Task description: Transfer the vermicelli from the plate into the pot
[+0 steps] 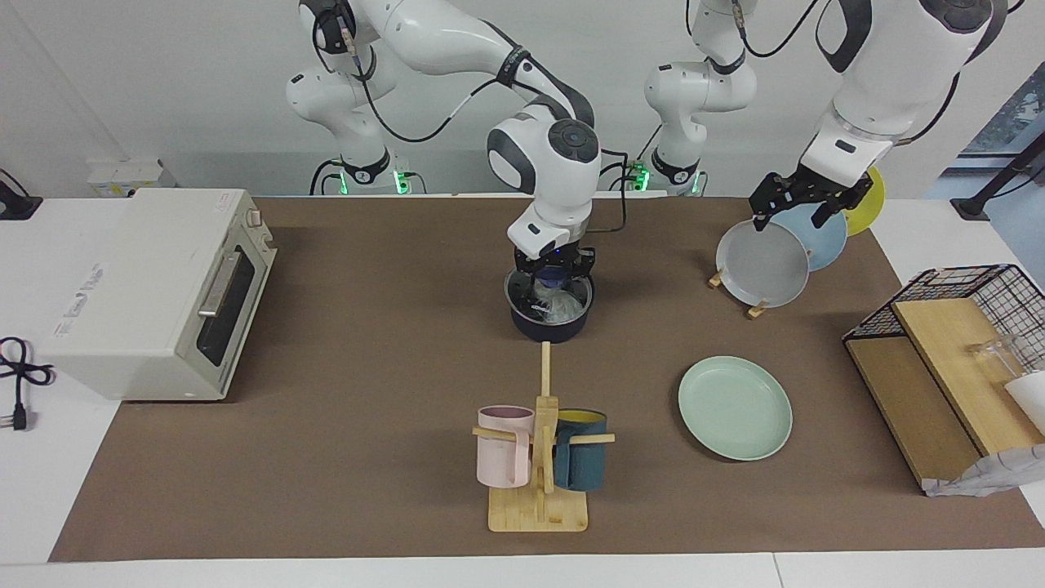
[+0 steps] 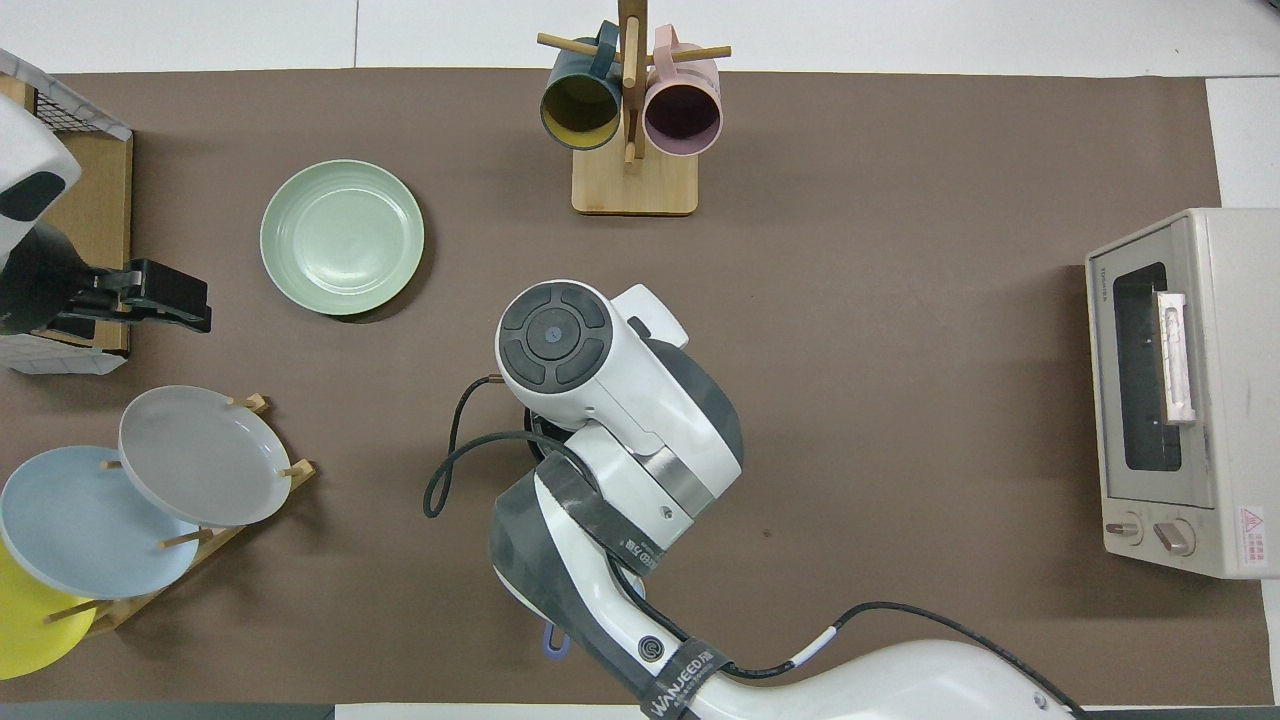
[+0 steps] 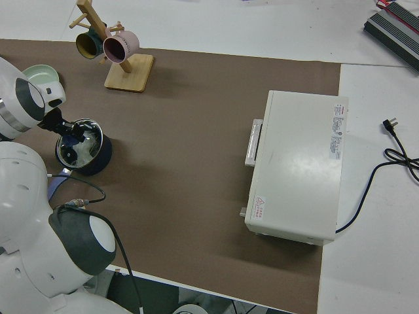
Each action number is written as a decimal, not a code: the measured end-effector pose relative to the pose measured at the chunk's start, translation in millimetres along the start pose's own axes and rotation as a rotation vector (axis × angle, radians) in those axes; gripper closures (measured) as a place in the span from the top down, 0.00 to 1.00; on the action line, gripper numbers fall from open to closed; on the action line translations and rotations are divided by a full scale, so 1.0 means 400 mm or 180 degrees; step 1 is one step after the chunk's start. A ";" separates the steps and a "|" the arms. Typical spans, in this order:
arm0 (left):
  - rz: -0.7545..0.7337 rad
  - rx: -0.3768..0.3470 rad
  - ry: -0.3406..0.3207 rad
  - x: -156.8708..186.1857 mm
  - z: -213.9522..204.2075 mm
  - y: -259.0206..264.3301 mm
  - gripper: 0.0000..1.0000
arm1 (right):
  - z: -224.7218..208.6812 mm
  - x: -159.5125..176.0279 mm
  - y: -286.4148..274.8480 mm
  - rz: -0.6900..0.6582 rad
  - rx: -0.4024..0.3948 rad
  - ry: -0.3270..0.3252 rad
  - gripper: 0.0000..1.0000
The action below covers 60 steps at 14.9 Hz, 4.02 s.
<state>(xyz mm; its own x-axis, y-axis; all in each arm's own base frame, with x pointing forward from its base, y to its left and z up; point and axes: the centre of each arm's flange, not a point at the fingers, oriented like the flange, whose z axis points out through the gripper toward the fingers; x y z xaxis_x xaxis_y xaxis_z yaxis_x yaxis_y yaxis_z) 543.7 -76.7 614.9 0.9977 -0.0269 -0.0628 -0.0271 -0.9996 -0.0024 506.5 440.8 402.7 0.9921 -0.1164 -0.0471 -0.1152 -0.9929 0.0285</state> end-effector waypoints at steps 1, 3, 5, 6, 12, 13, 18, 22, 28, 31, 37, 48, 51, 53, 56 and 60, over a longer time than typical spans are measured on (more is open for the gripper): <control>-0.0002 0.0000 0.0000 0.000 0.000 -0.001 1.00 | -0.001 0.000 0.000 0.0008 0.0006 0.0005 0.66; -0.0002 0.0000 0.0001 0.000 0.000 -0.001 1.00 | -0.001 0.000 0.000 0.0036 0.0011 0.0008 0.66; -0.0002 0.0000 0.0004 -0.001 -0.002 -0.001 1.00 | -0.002 0.001 0.002 0.0058 0.0020 -0.0002 0.66; -0.0002 -0.0001 0.0007 -0.002 -0.003 -0.001 1.00 | -0.002 0.003 0.004 0.0076 0.0031 -0.0013 0.66; -0.0007 -0.0003 0.0010 0.000 -0.004 -0.021 1.00 | -0.002 0.006 0.007 0.0110 0.0056 -0.0043 0.66; 0.0011 -0.0004 0.0010 0.000 -0.004 -0.029 1.00 | -0.002 0.006 0.007 0.0132 0.0086 -0.0075 0.66; 0.0092 -0.0007 0.0013 0.002 -0.005 -0.046 1.00 | 0.000 0.012 0.014 0.0188 0.0140 -0.0139 0.66; 0.0123 -0.0007 0.0014 0.002 -0.005 -0.048 1.00 | 0.004 0.011 0.013 0.0186 0.0143 -0.0137 0.66; 0.0121 -0.0007 0.0014 0.002 -0.005 -0.049 1.00 | 0.008 0.008 0.011 0.0182 0.0161 -0.0125 0.66; 0.0120 -0.0007 0.0014 0.002 -0.005 -0.049 1.00 | 0.004 0.013 0.016 0.0195 0.0168 -0.0112 0.90; 0.0115 -0.0008 0.0015 0.002 -0.005 -0.052 1.00 | -0.204 0.126 0.217 0.0122 0.0282 0.0089 1.00; 0.0114 -0.0008 0.0015 0.002 -0.005 -0.052 1.00 | -0.488 0.266 0.899 -0.0306 0.0018 -0.0102 1.00; 0.0114 -0.0008 0.0015 0.002 -0.005 -0.052 1.00 | -0.500 0.247 0.954 -0.0263 0.0002 -0.0207 1.00; 0.0114 -0.0008 0.0015 0.002 -0.005 -0.052 1.00 | -0.485 0.249 0.995 -0.0348 0.0006 -0.0265 1.00; 0.0114 -0.0008 0.0015 0.002 -0.005 -0.052 1.00 | -0.459 0.231 1.012 -0.0435 -0.0006 -0.0345 1.00; 0.0114 -0.0008 0.0015 0.002 -0.005 -0.052 1.00 | -0.456 0.188 1.023 -0.0422 -0.0012 -0.0281 1.00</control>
<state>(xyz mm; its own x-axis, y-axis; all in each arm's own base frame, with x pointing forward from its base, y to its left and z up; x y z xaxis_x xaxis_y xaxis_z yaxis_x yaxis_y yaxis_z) 545.3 -55.8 617.0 0.9963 -0.0625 -0.0581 -0.0625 -0.9980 0.0022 543.2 30.1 593.0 0.9903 0.0138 -0.1384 0.0168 -0.9997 0.0200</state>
